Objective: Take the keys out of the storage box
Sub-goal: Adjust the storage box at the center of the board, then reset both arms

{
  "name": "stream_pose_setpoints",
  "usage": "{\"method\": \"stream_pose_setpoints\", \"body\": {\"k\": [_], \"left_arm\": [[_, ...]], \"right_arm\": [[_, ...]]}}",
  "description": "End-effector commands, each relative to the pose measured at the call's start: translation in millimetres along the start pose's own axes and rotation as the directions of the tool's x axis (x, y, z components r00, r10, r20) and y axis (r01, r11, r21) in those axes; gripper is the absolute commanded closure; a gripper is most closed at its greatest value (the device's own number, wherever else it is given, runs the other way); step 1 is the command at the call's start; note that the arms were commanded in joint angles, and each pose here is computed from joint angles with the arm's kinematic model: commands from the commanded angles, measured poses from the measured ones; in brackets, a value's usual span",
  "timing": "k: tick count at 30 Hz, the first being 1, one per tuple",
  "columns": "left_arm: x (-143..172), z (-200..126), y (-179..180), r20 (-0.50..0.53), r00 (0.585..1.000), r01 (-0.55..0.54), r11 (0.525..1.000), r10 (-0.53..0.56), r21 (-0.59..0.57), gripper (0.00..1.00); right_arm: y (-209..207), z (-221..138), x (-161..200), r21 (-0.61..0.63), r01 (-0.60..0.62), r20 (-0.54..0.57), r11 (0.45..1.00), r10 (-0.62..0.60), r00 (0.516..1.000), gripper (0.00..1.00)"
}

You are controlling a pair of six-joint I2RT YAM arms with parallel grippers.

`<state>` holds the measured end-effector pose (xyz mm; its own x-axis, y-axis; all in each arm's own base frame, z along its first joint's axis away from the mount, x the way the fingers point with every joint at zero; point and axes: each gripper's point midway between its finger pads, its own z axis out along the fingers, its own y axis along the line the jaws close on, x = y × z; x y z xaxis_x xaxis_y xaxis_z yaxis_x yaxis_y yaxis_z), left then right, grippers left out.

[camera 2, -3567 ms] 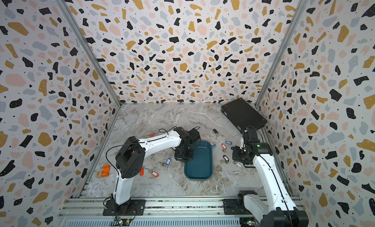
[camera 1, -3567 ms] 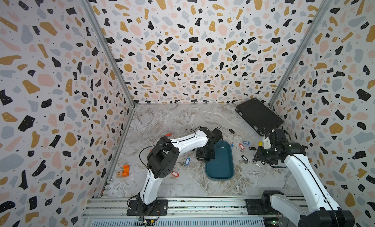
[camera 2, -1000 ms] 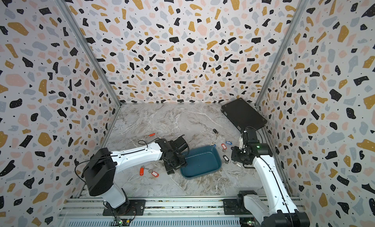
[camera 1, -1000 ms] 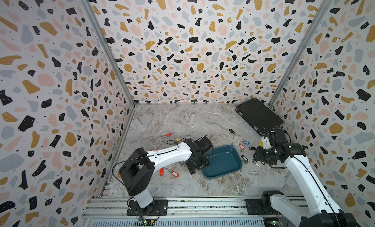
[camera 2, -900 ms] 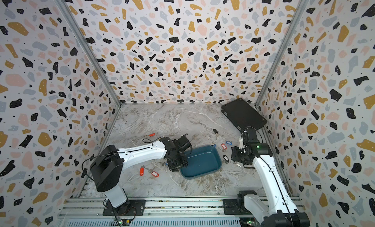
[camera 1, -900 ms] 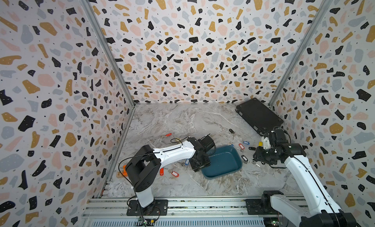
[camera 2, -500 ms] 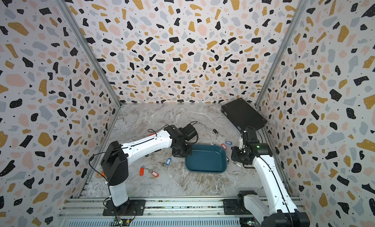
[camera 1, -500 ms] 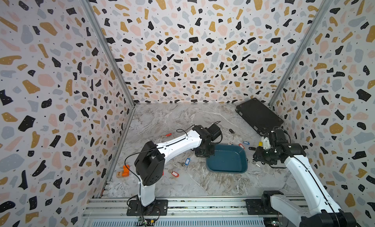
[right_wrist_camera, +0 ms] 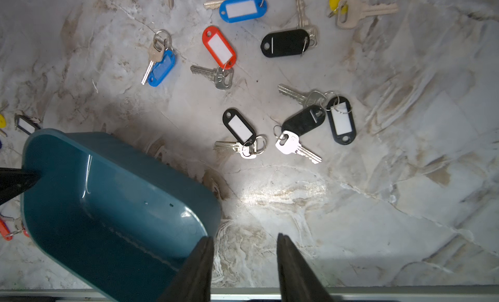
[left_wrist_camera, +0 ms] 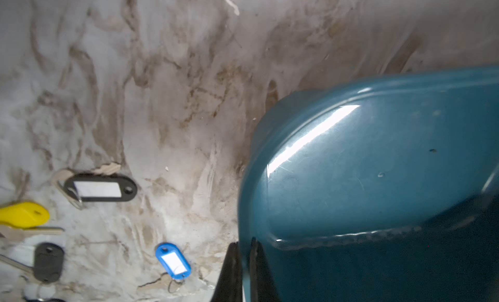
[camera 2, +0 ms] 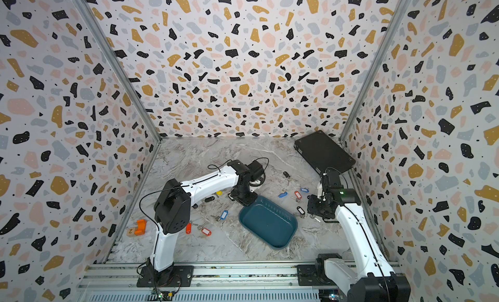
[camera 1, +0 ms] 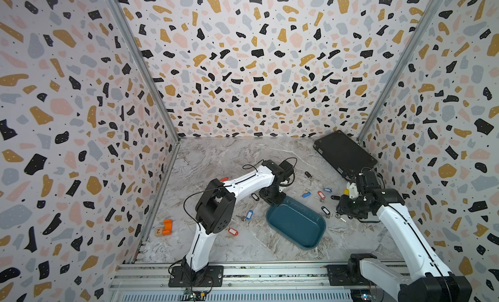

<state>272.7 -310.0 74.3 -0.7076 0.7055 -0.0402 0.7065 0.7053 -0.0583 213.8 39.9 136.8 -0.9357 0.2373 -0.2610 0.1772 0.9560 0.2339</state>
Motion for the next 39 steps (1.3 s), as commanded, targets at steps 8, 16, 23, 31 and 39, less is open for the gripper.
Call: {"method": "stream_pose_setpoints", "body": {"k": [8, 16, 23, 31, 39], "left_arm": [[-58, -9, 46, 0.023, 0.939, -0.321, 0.896, 0.344, -0.308, 1.0], [-109, -37, 54, 0.128, 0.896, -0.32, 0.816, 0.426, -0.481, 0.87], [-104, -85, 55, 0.299, 0.895, -0.147, 0.852, 0.33, -0.502, 0.0], [-14, -229, 99, 0.763, 0.637, 0.354, 0.839, 0.108, -0.414, 0.0], [176, -308, 208, 0.988, -0.061, 0.826, 0.563, 0.144, -0.031, 0.0]], "right_arm": [[-1, 2, 5, 0.011, 0.007, -0.041, 1.0, -0.006, 0.999, 0.56], [0, 2, 5, 0.011, 0.008, -0.044, 1.0, -0.008, 0.999, 0.56], [0, 0, 5, 0.011, 0.011, -0.032, 1.0, -0.01, 0.999, 0.49], [4, -18, -4, -0.019, 0.034, 0.086, 0.999, -0.032, 0.996, 0.41], [6, -92, -53, 0.018, 0.093, 0.516, 0.995, -0.089, 0.852, 0.24]]}}
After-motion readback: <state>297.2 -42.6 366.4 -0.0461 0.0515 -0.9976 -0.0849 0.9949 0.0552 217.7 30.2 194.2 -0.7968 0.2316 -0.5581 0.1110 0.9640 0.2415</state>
